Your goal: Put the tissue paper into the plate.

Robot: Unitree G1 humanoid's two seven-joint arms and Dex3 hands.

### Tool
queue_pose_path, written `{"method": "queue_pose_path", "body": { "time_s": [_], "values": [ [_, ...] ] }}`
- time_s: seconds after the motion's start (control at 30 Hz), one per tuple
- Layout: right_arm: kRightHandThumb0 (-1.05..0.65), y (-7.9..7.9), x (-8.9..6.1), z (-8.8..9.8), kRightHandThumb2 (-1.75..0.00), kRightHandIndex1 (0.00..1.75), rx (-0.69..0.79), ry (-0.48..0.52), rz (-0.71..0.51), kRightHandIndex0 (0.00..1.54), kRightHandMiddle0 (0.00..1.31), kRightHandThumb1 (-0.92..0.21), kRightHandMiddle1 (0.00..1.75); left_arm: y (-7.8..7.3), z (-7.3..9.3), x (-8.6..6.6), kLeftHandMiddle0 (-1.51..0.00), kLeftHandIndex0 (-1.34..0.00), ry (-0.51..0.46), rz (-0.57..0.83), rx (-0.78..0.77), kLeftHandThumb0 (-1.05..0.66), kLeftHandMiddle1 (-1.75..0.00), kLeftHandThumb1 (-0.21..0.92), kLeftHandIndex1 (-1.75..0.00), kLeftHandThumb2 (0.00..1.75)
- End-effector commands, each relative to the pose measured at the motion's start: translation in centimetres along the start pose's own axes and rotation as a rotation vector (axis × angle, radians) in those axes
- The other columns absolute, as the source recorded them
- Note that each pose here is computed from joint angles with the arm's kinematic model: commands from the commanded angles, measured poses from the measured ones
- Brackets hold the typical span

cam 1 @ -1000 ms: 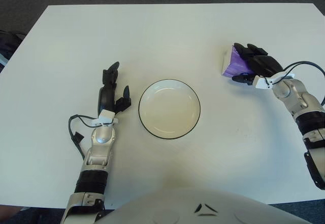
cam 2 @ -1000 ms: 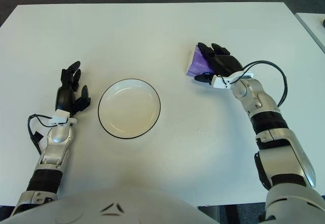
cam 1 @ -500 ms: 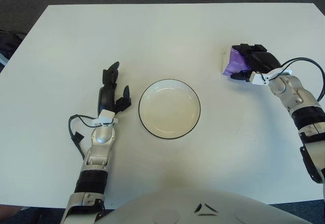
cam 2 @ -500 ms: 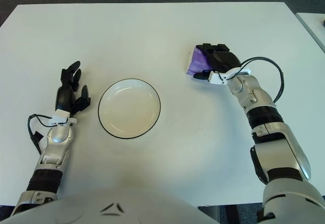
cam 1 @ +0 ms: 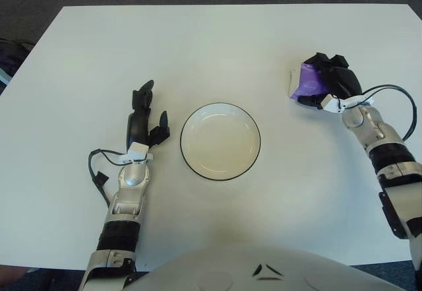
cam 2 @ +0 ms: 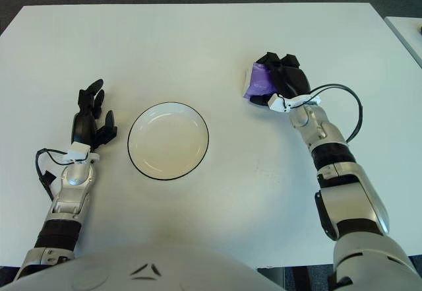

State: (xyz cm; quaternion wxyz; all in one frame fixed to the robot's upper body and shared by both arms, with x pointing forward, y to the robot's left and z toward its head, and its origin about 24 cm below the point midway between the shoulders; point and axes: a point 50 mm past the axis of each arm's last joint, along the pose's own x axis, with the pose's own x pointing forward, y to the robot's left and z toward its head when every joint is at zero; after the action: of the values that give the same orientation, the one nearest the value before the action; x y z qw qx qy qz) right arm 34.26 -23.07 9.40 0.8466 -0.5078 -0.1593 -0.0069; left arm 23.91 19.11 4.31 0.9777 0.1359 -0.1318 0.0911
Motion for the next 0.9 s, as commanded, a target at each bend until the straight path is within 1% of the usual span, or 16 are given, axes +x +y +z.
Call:
{"method": "queue_pose_path", "body": {
  "time_s": [0.0, 0.2, 0.53, 0.73, 0.87],
  "values": [
    [-0.09, 3.8, -2.5, -0.6, -1.46, 1.75, 0.071, 0.089, 0.092, 1.34, 1.15, -0.13, 1.75, 0.0, -3.7, -3.3, -0.32, 0.00, 0.205, -0.021, 0.037, -0.72, -0.05, 0.92, -0.74, 0.75],
    [-0.04, 4.1, -2.5, -0.3, -1.54, 1.75, 0.107, 0.100, 0.066, 1.38, 1.17, -0.11, 1.75, -0.2, -3.8, -3.2, -0.32, 0.00, 0.205, -0.024, 0.033, -0.71, -0.06, 0.92, -0.74, 0.75],
    [-0.03, 4.3, -2.2, 0.1, -1.55, 1.75, 0.130, 0.096, 0.036, 1.41, 1.19, -0.12, 1.75, -0.5, -3.8, -3.2, -0.34, 0.00, 0.203, -0.024, 0.026, -0.72, -0.06, 0.92, -0.75, 0.75],
    [-0.02, 4.0, -1.9, 0.3, -1.56, 1.75, 0.133, 0.086, 0.005, 1.42, 1.21, -0.11, 1.75, -0.6, -3.8, -3.2, -0.34, 0.00, 0.203, -0.021, 0.024, -0.73, -0.07, 0.92, -0.77, 0.75],
    [-0.01, 3.2, -1.5, 0.6, -1.57, 1.75, 0.137, 0.065, -0.052, 1.42, 1.22, -0.11, 1.75, -0.6, -3.8, -3.2, -0.34, 0.00, 0.207, -0.019, 0.022, -0.72, -0.07, 0.92, -0.78, 0.75]
  ]
}}
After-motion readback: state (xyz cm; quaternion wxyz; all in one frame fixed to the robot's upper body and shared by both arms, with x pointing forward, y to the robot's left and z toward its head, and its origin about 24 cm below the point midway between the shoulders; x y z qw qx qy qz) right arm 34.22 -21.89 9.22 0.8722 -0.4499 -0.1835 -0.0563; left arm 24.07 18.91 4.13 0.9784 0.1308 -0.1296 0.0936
